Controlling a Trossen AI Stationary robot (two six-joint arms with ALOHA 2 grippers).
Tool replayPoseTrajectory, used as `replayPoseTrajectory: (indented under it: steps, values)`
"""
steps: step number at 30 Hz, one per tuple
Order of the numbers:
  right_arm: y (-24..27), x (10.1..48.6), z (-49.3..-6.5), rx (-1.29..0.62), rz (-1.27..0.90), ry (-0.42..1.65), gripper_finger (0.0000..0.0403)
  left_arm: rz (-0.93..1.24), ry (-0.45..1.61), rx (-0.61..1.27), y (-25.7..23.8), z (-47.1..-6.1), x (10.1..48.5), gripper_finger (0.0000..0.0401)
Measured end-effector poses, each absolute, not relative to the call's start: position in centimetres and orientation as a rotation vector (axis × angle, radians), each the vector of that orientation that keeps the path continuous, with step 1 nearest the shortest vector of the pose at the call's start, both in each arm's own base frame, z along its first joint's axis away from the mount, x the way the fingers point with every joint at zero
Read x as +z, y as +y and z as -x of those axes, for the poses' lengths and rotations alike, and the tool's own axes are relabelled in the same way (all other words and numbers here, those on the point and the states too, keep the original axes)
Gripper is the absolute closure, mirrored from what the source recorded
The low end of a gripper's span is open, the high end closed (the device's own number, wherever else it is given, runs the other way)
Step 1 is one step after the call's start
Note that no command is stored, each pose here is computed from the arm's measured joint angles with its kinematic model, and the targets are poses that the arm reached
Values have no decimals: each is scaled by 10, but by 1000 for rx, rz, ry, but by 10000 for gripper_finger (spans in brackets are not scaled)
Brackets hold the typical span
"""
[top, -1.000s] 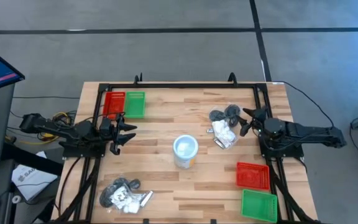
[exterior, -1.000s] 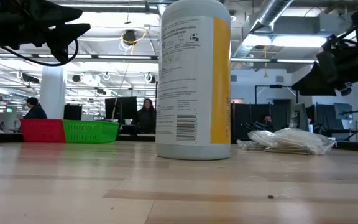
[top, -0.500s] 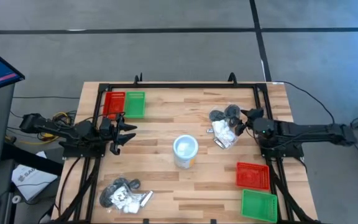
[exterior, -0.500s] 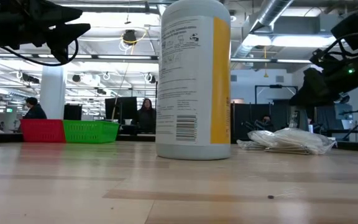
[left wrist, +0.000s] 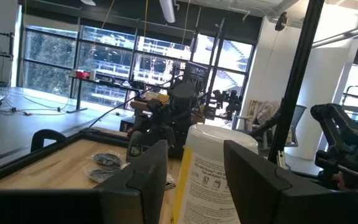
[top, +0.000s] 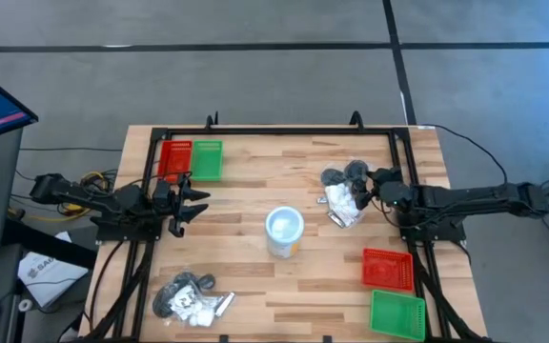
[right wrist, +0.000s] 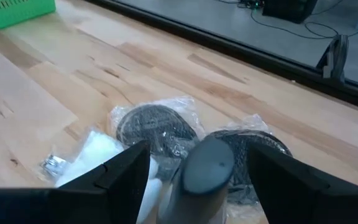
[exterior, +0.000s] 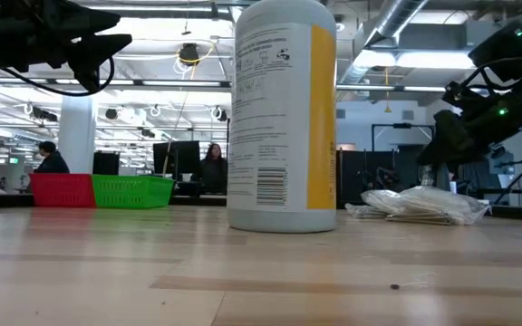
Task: Pick & Place Travel size toiletries
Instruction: Put the gray deodorant bottle into the bottom green basket
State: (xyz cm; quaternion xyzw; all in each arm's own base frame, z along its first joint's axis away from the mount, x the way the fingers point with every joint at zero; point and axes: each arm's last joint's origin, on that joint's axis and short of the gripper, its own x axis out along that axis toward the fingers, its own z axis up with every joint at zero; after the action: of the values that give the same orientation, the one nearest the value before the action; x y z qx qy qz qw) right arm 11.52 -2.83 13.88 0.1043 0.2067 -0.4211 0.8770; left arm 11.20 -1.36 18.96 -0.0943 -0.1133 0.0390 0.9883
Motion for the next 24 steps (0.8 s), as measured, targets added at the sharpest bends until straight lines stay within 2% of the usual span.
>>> replayPoseTrajectory:
  steps: [19,24]
  values:
    - [-29,122,-129,-917,-254,510,149,189,-228,78,-14,-112,190,251]
    - [-30,118,-130,-932,-276,521,161,189,-227,78,-14,-112,190,251]
